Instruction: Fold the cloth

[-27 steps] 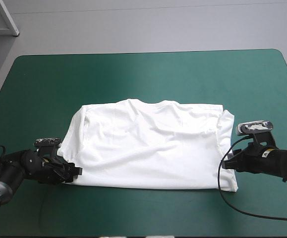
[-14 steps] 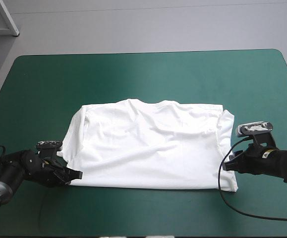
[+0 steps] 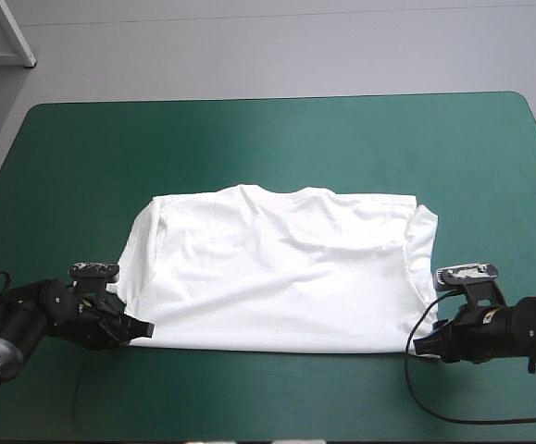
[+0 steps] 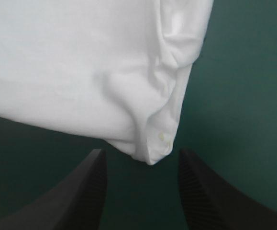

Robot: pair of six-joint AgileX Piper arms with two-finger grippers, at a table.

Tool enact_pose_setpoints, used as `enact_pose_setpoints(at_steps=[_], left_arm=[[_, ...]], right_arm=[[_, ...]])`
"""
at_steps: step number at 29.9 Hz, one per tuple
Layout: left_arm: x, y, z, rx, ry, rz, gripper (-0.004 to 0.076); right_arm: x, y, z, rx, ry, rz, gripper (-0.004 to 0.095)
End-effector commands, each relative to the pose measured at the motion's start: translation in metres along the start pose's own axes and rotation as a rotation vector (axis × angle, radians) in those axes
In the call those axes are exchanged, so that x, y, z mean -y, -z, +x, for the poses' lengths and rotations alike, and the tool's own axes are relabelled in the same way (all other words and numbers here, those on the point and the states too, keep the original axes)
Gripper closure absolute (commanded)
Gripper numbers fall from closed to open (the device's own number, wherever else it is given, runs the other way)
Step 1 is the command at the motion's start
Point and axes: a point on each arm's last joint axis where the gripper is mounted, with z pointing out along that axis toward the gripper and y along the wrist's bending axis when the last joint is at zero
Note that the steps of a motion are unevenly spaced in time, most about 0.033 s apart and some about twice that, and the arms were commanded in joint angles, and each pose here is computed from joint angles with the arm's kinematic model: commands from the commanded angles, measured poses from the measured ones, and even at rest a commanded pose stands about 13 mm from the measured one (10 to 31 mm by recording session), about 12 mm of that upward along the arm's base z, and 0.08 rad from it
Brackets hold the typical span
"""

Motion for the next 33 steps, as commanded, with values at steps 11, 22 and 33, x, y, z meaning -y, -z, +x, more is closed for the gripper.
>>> enact_pose_setpoints(at_steps=[11,22,33], left_arm=[[0.002,0.008,-0.004,0.036,-0.022,0.007,0.0705],[0.000,0.008,-0.004,0.032,-0.043,-0.016,0.0705],[0.001,0.034,0.018,0.026,-0.053,-0.090,0.0705]], right_arm=[[0.009,-0.029,-0.012,-0.074,-0.044,-0.004,0.0513],[0.015,-0.054,-0.016,-0.184,-0.041,-0.014,0.0894],[0.010,-0.009,0.006,-0.127,-0.005,0.067,0.0916]])
